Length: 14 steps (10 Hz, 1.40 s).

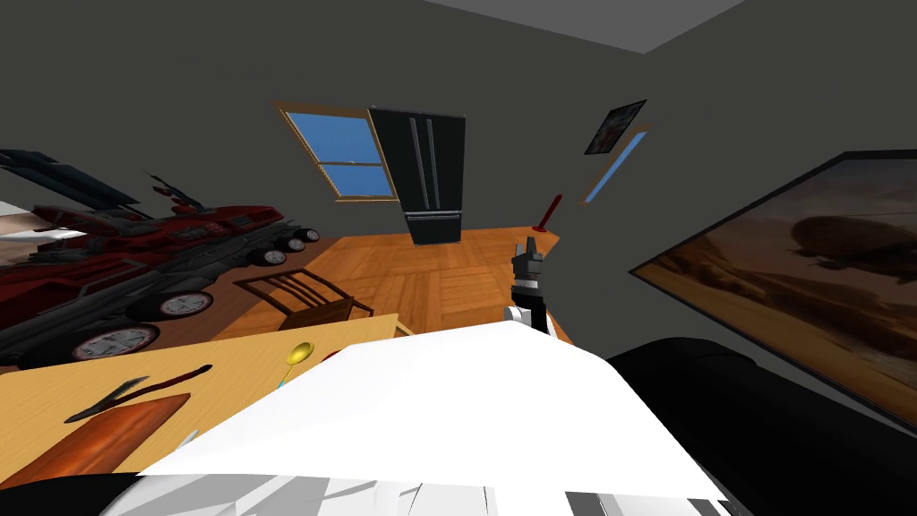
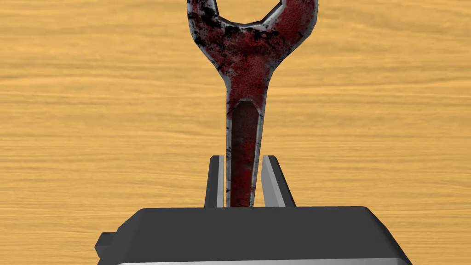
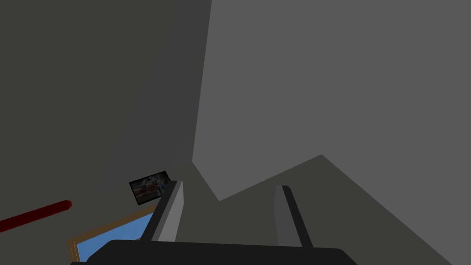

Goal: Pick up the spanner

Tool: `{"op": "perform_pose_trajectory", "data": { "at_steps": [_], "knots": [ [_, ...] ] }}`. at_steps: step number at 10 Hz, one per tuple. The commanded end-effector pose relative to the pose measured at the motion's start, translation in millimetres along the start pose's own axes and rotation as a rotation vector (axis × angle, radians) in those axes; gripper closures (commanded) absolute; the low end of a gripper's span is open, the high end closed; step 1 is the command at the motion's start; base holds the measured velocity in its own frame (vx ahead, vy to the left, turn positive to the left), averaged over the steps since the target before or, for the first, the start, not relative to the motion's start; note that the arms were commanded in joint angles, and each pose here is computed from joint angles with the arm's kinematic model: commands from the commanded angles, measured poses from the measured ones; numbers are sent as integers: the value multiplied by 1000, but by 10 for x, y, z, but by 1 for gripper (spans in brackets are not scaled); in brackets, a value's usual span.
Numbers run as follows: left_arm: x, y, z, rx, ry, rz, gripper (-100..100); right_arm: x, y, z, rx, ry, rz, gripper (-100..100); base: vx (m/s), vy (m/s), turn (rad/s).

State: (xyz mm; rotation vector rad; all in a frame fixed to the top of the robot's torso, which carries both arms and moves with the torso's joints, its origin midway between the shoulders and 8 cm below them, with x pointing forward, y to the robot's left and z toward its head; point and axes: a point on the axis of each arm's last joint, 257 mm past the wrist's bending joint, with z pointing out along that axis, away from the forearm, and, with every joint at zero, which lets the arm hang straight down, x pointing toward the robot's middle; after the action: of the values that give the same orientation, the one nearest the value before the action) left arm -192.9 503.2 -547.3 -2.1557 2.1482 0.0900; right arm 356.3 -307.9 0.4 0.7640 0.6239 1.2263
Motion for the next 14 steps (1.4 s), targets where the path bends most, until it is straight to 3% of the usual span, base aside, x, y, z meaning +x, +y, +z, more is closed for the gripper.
{"op": "perform_pose_trajectory", "data": {
  "at_steps": [1,3,4,6,7,9,10,12,14],
  "knots": [
    [-12,46,-19,-3,11,23,100,0,0,0,0,0,0,0,41,-5,68],
    [-25,35,-19,2,6,9,100,0,0,0,0,0,0,0,30,-3,33],
    [-39,84,-41,-1,16,36,100,0,0,0,0,0,0,0,42,-4,80],
    [-55,72,-41,3,9,21,100,0,0,0,0,0,0,0,34,-7,23],
    [-79,117,-65,1,16,49,100,0,0,0,0,0,0,0,44,3,92],
    [-99,104,-64,6,8,33,100,0,0,0,0,0,0,0,31,-4,22],
    [-132,145,-90,6,12,62,100,0,0,0,0,0,0,0,45,-1,79],
    [-155,131,-90,11,3,47,100,0,0,0,0,0,0,0,33,-6,29],
    [-214,160,-119,14,-2,71,100,0,0,0,0,0,0,0,38,-13,66]
  ]
}}
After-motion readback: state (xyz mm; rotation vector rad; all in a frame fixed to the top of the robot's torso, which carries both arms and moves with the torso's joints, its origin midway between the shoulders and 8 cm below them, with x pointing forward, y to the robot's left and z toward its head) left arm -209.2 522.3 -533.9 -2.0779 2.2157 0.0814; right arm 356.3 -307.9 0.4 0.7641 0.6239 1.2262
